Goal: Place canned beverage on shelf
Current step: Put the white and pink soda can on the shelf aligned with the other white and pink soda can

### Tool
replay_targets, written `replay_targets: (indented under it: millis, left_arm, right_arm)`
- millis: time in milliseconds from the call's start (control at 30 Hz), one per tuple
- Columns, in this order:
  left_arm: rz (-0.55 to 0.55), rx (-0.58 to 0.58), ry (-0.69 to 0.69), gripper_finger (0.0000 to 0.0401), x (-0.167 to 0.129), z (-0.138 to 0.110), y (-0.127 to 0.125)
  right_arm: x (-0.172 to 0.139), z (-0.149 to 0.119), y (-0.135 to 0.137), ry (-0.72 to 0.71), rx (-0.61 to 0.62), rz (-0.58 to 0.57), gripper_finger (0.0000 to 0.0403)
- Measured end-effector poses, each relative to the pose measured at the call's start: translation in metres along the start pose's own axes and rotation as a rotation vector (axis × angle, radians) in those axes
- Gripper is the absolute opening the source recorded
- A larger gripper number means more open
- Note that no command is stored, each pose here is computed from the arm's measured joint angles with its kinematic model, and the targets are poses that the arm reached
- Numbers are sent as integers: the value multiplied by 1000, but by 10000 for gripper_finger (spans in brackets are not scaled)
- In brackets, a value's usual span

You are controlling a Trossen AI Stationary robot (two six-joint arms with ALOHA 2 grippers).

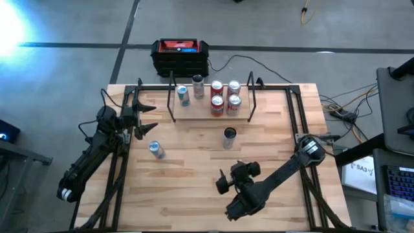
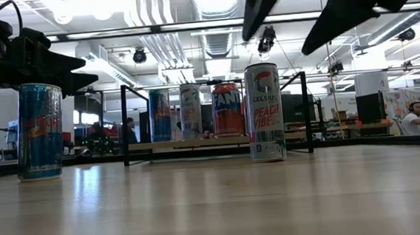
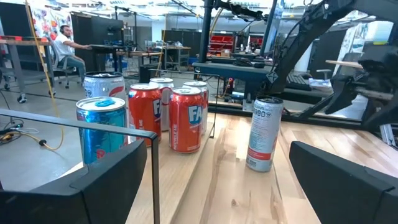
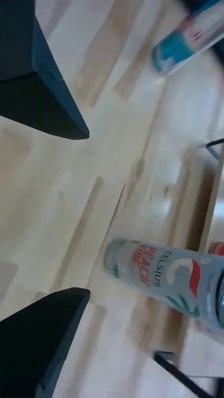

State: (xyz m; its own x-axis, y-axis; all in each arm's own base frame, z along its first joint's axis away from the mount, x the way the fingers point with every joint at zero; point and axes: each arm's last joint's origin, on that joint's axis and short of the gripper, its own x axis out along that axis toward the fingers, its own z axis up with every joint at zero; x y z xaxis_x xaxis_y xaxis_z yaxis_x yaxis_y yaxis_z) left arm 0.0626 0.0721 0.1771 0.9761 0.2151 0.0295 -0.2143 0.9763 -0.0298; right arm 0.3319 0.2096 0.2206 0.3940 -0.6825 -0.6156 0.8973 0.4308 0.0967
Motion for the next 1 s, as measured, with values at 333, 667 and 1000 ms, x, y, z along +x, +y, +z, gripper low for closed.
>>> replay_targets:
  millis: [333,667,1000]
  left_arm:
    - [0,0,0,380,0,0,0]
    - [1,0,0,380,0,0,0]
    - [0,1,-1,380,0,0,0]
  right_arm:
    - [34,-36,6,-200,15,-42,393]
    - [74,-83,-3,-484,-34,-11,393]
    - [98,-82,-17,-524,15,-35,393]
